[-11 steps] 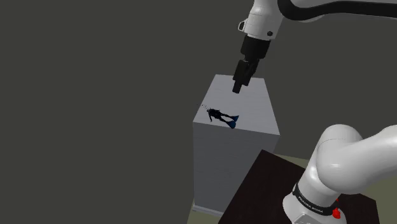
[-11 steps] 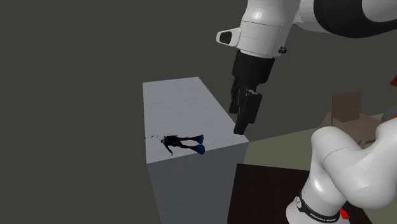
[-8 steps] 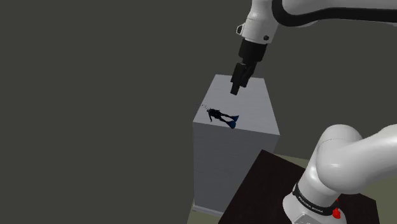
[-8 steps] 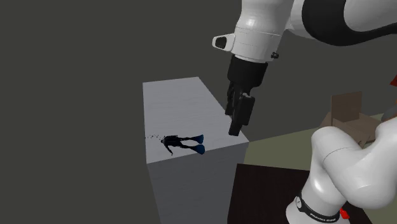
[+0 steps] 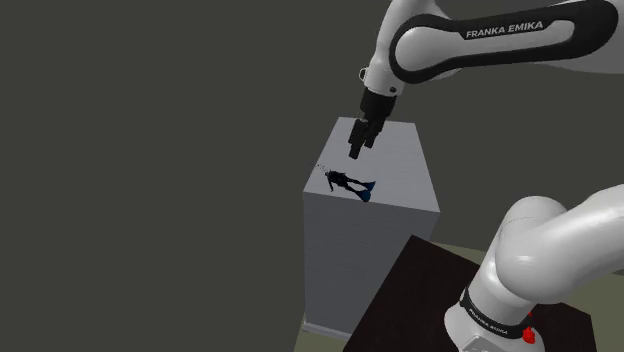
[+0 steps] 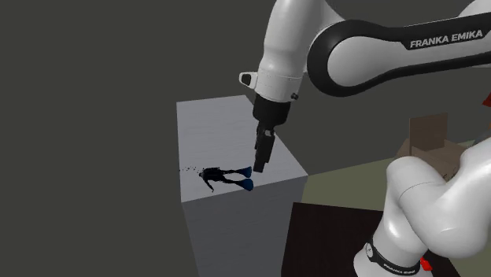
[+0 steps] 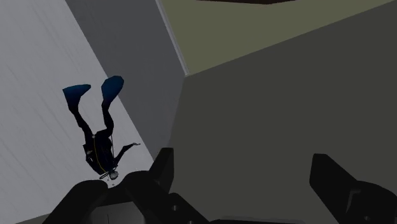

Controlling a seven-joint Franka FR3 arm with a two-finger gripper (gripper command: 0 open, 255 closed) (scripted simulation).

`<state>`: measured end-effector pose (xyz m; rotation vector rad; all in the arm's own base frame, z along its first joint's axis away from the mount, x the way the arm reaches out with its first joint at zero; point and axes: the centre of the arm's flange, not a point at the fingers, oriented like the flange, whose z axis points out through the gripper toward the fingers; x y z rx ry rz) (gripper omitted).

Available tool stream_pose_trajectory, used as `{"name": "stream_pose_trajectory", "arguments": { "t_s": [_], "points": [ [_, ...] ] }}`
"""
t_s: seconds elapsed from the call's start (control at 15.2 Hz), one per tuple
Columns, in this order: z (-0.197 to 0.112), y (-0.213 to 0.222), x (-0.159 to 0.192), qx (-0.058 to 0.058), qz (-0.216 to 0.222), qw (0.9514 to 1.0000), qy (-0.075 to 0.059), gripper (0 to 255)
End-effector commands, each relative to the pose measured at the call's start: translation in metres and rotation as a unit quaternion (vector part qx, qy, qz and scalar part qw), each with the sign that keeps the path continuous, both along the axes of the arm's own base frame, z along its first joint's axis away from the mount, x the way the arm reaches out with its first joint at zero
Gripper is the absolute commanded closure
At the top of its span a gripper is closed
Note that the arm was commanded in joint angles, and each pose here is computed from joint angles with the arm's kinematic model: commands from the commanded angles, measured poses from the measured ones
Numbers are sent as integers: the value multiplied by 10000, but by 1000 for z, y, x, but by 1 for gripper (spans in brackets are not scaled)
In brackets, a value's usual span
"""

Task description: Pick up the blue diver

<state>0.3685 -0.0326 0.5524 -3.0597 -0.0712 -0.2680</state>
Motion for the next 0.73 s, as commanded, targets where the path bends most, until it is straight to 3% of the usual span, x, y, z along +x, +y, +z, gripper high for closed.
{"name": "stream_pose_trajectory", "arguments": {
  "t_s": [0.0,0.66],
  "points": [
    [-17,-12,11,-8,-38,10000,-42,0],
    [-100,-84,79,-34,-234,9995,-190,0]
  ]
}}
